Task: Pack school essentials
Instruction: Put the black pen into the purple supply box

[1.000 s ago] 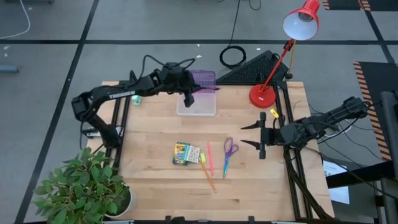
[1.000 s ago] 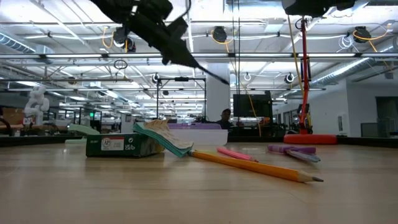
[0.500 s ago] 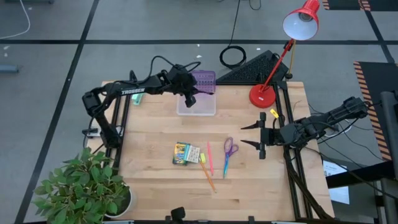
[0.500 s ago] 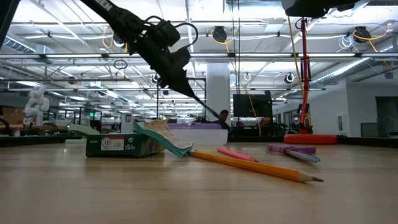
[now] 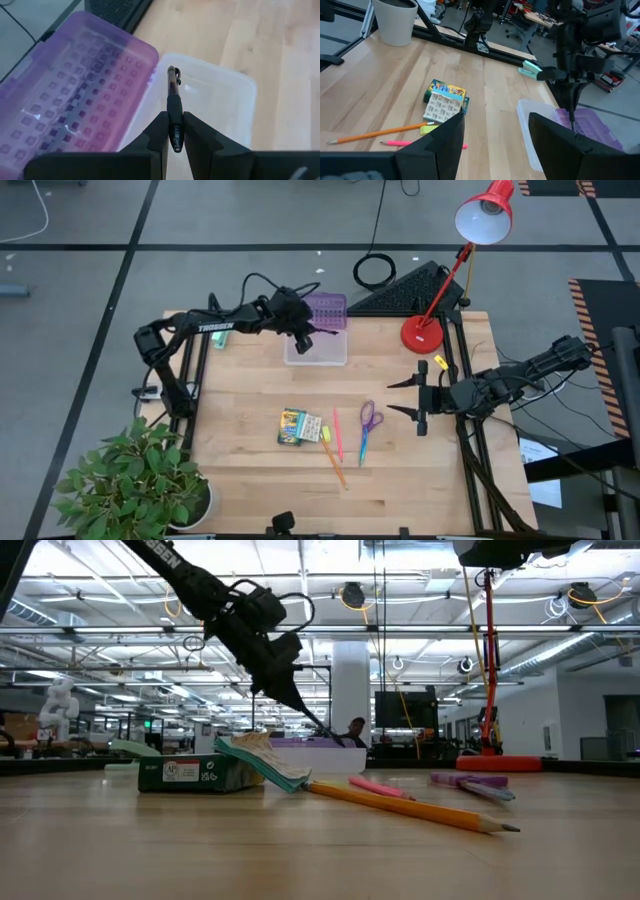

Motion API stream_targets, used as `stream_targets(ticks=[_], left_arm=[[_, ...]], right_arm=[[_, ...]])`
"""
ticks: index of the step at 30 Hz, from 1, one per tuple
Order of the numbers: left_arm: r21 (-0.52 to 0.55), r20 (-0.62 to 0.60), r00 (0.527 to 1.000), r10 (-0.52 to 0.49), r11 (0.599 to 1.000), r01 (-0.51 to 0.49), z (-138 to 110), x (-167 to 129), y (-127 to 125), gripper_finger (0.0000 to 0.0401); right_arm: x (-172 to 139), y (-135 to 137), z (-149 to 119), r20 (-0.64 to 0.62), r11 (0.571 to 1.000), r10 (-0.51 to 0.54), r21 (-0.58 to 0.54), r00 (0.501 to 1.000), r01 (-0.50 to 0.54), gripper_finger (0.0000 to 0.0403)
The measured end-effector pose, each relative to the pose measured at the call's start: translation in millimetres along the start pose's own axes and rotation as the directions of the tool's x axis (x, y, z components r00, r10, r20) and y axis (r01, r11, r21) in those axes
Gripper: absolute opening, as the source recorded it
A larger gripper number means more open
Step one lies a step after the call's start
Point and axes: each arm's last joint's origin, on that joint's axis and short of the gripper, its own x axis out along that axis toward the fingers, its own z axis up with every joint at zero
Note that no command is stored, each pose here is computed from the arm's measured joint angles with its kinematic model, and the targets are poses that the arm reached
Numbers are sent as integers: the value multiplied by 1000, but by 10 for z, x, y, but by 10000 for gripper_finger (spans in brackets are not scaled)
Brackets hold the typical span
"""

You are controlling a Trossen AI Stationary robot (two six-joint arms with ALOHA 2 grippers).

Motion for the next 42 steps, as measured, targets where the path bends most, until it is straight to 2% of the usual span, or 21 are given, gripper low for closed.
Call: stream_targets(ticks=[9, 15, 24, 32, 42], left_arm=[[-11, 20, 1000, 1, 1000, 0, -181, 98, 33, 51], [29, 10, 1000, 6, 1000, -6, -270, 119, 24, 51], [86, 92, 996, 22, 996, -30, -324, 150, 24, 51], [90, 80, 996, 24, 995, -31, -355, 180, 40, 51], [40, 86, 996, 18, 999, -22, -452, 343, 150, 51]], right_arm=[[1, -2, 14, 14, 1000, -2, 3, 1000, 2, 215], [0, -4, 27, 26, 1000, -3, 0, 1000, 3, 215], [0, -4, 35, 33, 1000, -2, -3, 999, 2, 215], [0, -4, 35, 34, 1000, -2, -2, 999, 2, 215], [0, -6, 46, 44, 1000, -3, -4, 999, 3, 215]])
